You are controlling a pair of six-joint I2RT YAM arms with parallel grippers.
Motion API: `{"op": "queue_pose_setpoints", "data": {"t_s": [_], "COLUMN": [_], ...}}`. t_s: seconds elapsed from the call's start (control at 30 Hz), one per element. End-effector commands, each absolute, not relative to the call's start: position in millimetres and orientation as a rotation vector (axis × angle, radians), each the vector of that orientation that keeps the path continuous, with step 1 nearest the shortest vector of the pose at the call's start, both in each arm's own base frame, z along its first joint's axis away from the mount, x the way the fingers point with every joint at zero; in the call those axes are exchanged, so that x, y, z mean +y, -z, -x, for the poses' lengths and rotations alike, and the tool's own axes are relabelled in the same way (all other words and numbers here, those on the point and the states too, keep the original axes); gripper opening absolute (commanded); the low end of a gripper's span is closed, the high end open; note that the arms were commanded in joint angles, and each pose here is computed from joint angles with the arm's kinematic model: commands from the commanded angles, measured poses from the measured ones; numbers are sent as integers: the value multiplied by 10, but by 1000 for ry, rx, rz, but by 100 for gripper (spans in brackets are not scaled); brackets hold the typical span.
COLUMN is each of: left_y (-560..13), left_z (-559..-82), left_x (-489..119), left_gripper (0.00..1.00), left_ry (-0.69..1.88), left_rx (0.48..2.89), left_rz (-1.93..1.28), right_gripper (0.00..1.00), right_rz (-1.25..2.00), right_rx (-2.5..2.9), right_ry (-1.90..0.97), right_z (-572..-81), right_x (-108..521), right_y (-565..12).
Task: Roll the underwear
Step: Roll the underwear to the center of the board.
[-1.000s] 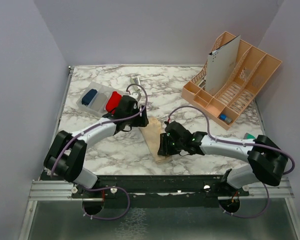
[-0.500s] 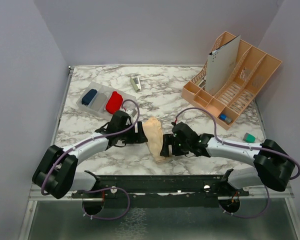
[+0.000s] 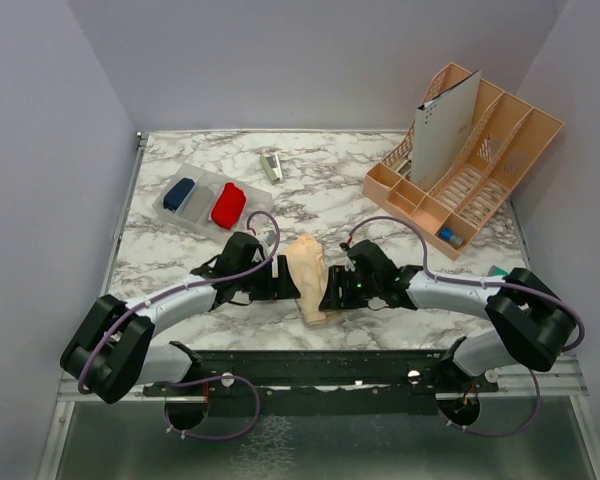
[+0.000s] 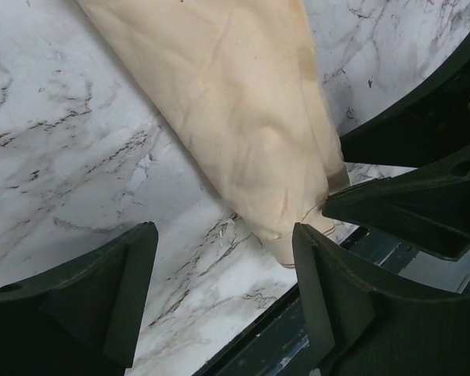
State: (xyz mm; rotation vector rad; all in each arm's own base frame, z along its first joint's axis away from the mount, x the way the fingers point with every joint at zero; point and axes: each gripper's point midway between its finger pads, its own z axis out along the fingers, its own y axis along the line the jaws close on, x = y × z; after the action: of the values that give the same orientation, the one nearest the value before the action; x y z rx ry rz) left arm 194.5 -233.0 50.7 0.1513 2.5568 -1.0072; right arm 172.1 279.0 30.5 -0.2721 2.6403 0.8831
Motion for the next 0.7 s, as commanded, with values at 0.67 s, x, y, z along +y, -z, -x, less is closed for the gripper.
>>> {"op": "queue_pose_setpoints", "data": {"t_s": [0.67], "left_y": [-505], "left_z": [-1524], "left_x": [-2479], "left_gripper": [38], "left_ry": [1086], "left_rx": [2579], "left_rz": [-180], "right_gripper": [58], "right_rz": [194], "right_rx": [2725], "right_ry": [-1042], "right_z": [-1493], "right_x": [2878], "right_y": [-42]}}
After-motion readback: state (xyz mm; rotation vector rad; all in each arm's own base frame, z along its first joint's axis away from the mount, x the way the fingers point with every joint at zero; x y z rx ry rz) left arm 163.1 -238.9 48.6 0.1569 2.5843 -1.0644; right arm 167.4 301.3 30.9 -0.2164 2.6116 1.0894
